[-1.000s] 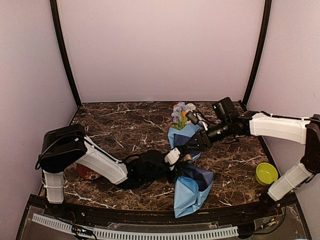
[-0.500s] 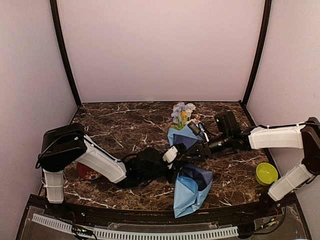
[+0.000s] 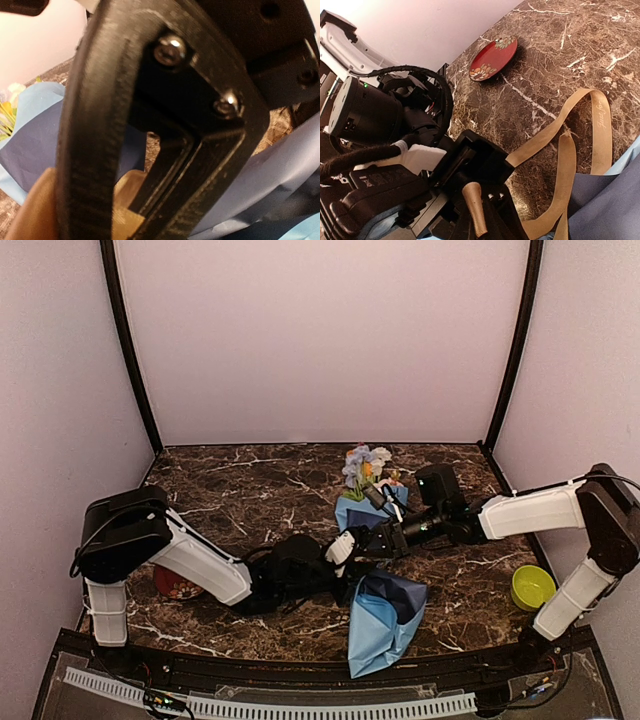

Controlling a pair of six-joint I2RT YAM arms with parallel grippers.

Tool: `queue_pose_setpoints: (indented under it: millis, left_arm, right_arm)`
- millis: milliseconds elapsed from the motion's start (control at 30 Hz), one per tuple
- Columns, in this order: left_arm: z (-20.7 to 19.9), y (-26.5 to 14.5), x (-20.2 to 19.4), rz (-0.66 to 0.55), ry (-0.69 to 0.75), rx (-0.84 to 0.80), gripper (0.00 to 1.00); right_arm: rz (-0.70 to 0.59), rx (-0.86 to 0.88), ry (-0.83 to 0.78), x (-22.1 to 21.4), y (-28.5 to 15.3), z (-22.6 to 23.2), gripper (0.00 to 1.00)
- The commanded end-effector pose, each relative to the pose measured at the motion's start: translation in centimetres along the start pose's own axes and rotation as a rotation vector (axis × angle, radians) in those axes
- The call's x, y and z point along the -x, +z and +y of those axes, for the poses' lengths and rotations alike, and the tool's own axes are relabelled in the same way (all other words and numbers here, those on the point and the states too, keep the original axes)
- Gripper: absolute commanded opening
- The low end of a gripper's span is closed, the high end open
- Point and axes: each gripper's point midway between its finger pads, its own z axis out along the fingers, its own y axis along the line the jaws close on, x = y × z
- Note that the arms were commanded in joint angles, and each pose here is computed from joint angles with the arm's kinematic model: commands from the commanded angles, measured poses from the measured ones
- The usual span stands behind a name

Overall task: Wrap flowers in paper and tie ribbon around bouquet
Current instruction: Pass from the left arm to the right, then pick up the right side of the half-tied ribbon from the center of the board.

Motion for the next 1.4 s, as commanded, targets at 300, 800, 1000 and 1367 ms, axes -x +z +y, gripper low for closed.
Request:
queue_pose_setpoints:
  millis: [300,800,1000,1367]
  left_arm:
    - [0.0,-6.7,4.4,0.05,0.013,-0.104,0.92]
    - [15.3,-8.6,-4.6,0.497,-0.298,0.343,0.66]
    - [16.9,-7.5,-8.5,0.644,-0.302,0.417,0.63]
    - [15.9,-8.7,-10.3,0.707,-0.318,0.386,0.11]
  right_arm:
    - [-0.044,-0.06,-0.029,1.5,-0.5,-0.2,0.0]
    - [-0.045,-0.096,-0.012,1.8,-0.3,-1.0,0.0]
    - [-0.045,-0.089,-0.013,2.0,-0.3,-0.9,0.0]
    - [-0.043,-0.091,-0.019,2.2,-0.3,-0.7,0.0]
